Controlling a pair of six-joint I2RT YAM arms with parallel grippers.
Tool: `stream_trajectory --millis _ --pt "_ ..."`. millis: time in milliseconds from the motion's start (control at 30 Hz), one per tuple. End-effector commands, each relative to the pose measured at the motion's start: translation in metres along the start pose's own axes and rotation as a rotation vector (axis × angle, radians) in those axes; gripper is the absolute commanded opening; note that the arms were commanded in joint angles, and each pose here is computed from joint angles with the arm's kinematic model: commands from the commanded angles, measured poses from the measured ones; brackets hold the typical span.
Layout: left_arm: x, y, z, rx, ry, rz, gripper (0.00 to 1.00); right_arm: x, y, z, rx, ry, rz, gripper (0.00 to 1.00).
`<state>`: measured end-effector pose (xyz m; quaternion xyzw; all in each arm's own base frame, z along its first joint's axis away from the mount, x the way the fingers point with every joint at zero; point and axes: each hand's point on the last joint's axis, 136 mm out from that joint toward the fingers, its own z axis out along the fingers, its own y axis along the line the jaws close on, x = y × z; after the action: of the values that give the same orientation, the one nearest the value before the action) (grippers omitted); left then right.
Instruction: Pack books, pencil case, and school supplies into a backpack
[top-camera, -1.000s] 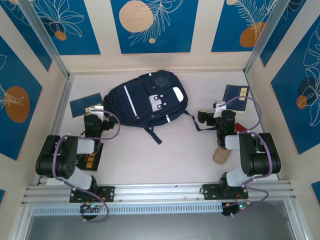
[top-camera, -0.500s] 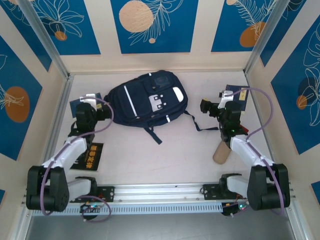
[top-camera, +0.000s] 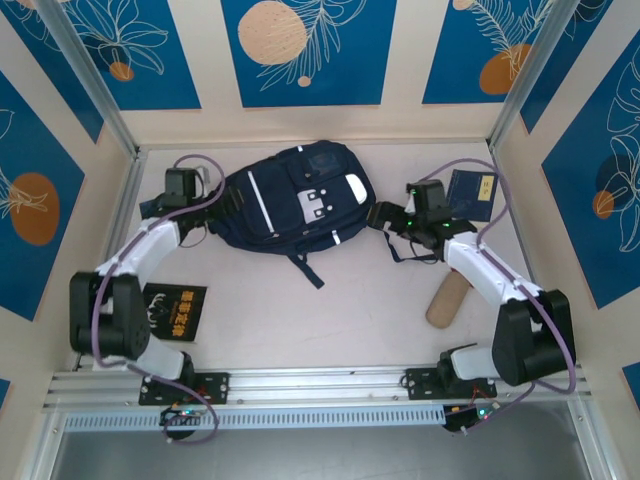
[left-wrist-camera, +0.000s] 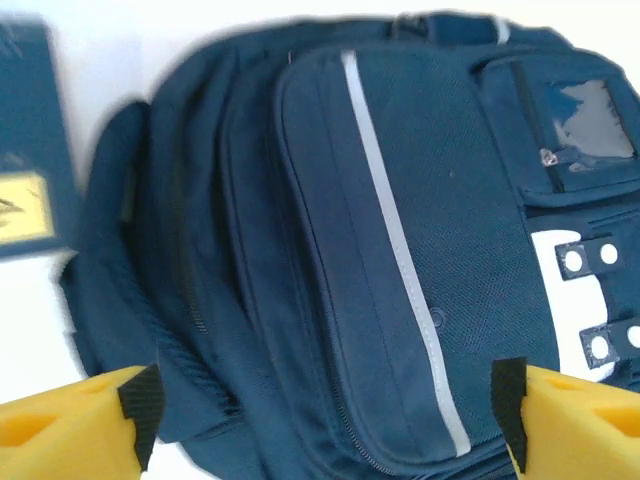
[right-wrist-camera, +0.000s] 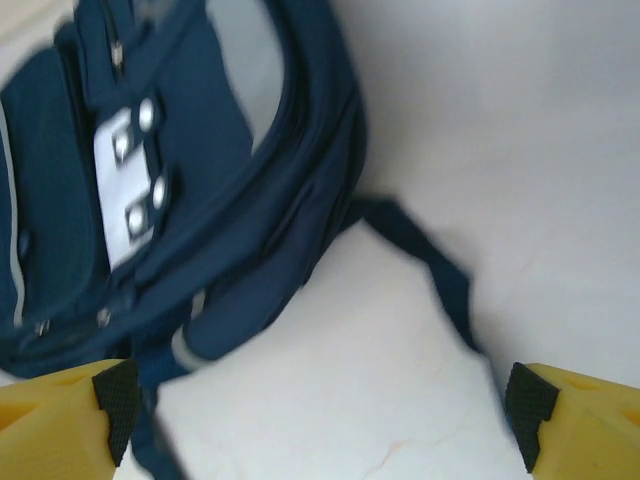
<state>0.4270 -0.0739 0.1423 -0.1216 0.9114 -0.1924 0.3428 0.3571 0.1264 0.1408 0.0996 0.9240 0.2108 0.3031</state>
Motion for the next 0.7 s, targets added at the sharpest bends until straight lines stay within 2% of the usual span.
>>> stream_trajectory --millis 0,167,367,500,667 --pt "0.006 -0.031 0.016 0.095 0.095 -0.042 0.82 0.011 0.024 0.001 -0.054 0.083 0.039 0.96" --pt "0.023 -0.031 0.051 0.031 0.183 -0.053 0.77 0.032 0.035 0.022 -0.054 0.170 0.088 0.95" --pt "0.060 -0.019 0.080 -0.048 0.287 -0.065 0.79 0.047 0.044 0.037 -0.044 0.237 0.096 0.95" --pt "0.094 -0.024 0.086 -0.029 0.359 -0.072 0.81 0.047 0.038 0.037 -0.006 0.235 0.110 0.95" --pt "0.142 -0.043 0.074 -0.001 0.417 -0.050 0.82 0.042 0.020 0.035 0.072 0.228 0.159 0.95"
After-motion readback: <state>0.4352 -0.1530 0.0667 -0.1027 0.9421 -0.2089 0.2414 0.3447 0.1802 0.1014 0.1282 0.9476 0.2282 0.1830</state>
